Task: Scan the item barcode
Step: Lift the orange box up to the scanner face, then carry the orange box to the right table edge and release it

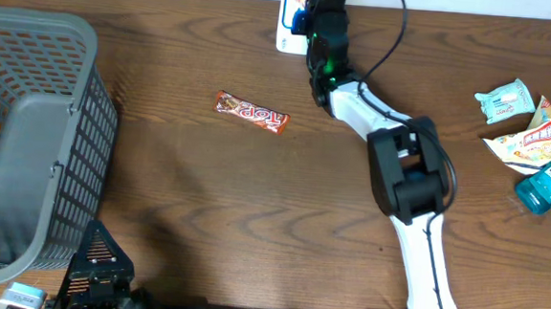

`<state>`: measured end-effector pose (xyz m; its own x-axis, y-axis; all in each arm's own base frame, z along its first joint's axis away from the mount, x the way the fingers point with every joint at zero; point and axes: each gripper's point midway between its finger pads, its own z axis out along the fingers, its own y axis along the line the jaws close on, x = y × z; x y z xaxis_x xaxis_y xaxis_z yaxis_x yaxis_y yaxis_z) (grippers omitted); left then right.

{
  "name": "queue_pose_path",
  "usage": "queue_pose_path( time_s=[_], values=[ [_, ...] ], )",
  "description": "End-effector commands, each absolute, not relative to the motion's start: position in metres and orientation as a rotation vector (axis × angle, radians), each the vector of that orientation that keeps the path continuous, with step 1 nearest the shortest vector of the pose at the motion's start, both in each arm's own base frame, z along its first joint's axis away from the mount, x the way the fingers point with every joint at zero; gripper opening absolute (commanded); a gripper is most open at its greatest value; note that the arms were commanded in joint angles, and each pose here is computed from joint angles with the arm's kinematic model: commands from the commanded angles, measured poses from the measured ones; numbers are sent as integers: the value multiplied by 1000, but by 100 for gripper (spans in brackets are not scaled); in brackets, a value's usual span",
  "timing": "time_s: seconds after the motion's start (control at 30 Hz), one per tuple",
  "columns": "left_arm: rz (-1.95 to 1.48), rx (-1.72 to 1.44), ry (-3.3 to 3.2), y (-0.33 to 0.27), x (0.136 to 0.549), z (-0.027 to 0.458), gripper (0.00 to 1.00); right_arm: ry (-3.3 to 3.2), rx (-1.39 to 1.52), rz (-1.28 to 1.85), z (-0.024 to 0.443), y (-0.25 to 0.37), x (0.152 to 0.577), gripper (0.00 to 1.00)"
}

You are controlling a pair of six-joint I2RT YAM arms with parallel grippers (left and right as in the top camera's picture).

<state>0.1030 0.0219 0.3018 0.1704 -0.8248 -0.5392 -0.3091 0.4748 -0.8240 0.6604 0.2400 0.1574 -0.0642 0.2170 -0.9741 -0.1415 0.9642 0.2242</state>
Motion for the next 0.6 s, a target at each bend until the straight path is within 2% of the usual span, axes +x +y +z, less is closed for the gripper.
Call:
queue_pose_path(
  time_s=[0.0,0.17,0.37,0.57],
  values=[
    [-478,-1088,1400,24,103,299,98,1621,85,210,137,233,668,1],
    [-478,-1088,1401,24,103,299,98,1610,86,213,142,235,668,1],
    [-477,-1088,1401,24,103,299,98,1604,98,203,176,230,665,1],
    [-478,-1088,1401,24,103,299,98,1704,192,16,211,192,649,1]
  ],
)
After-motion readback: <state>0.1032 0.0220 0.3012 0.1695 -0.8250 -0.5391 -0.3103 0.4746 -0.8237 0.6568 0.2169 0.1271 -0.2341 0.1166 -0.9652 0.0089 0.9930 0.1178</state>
